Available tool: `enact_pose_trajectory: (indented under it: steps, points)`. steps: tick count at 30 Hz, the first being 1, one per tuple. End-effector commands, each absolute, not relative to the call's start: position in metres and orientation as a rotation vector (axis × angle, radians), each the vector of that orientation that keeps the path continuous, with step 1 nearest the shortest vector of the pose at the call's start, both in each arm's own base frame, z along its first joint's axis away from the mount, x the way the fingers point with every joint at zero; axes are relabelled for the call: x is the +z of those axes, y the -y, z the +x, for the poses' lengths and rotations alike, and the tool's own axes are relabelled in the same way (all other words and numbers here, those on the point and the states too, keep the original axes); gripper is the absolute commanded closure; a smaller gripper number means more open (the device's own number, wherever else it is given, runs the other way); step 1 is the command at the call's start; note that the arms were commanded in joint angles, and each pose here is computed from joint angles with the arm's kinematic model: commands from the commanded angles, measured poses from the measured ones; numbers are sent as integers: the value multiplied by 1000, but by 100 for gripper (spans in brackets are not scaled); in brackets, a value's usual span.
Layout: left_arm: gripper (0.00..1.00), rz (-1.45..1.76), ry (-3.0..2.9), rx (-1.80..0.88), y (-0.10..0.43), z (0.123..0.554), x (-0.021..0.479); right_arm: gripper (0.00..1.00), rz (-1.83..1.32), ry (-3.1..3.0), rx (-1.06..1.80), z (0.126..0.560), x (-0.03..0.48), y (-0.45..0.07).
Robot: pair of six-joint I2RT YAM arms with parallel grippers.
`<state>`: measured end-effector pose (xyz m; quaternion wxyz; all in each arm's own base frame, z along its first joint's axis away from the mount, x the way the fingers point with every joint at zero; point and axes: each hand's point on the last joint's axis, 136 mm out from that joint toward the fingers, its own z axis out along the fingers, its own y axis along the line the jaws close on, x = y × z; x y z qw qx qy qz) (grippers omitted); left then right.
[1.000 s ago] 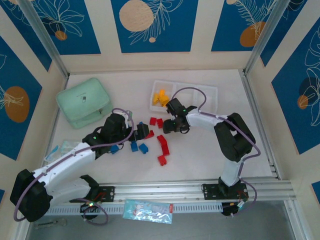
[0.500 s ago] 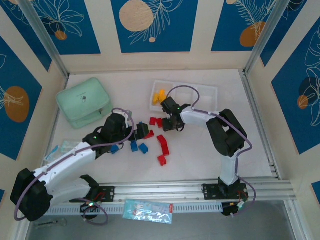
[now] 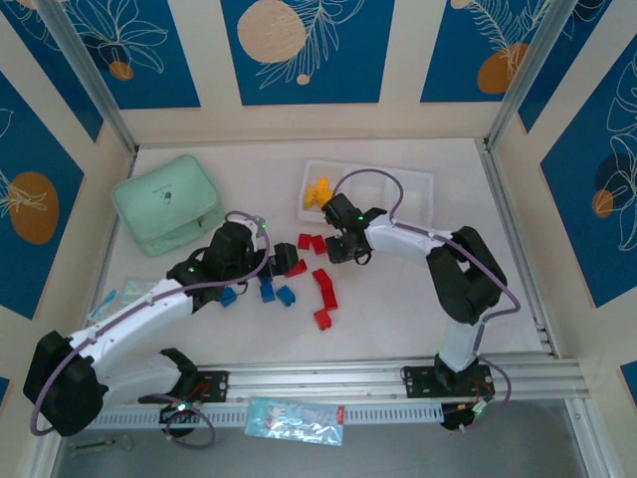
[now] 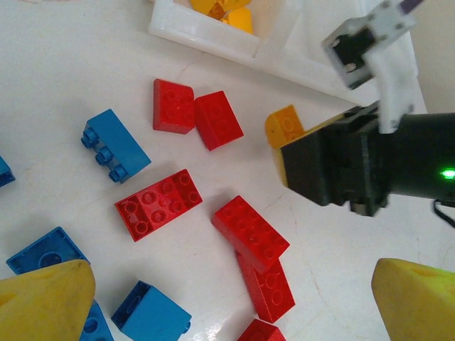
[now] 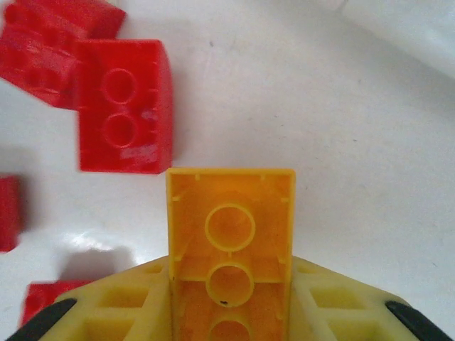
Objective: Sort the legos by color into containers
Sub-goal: Pick up the lego from the center of the table, then place the lego in the container, then pick up the lego from the center of the table.
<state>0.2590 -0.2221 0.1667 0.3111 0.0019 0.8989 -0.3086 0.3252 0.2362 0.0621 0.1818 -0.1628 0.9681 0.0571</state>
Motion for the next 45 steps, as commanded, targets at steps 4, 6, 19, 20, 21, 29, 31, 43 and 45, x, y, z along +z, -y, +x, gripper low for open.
enact_pose_trajectory:
  steps: [4,6,19,20,21,29,31,43,45]
  points:
    - [1,36,-2313,-772,213,259,203,66,-411,-2707,186,335,95,-240]
    - [1,31,-2307,-769,211,259,210,66,-404,-2686,198,347,103,-247]
    - [1,-2,-2316,-744,203,282,216,66,-282,-2579,252,459,131,-266]
    - [1,-8,-2318,-741,203,285,216,66,-283,-2570,250,466,132,-267]
    - [1,-16,-2316,-742,202,288,216,66,-278,-2560,244,474,134,-267]
    - [1,-25,-2318,-753,205,301,218,52,-281,-2542,253,508,148,-269]
    - [1,-8,-2314,-760,207,301,222,49,-293,-2534,269,504,157,-271]
    - [1,49,-2331,-824,208,280,218,39,-330,-2567,447,399,184,-273]
    - [1,46,-2356,-827,208,275,212,38,-312,-2606,441,383,176,-263]
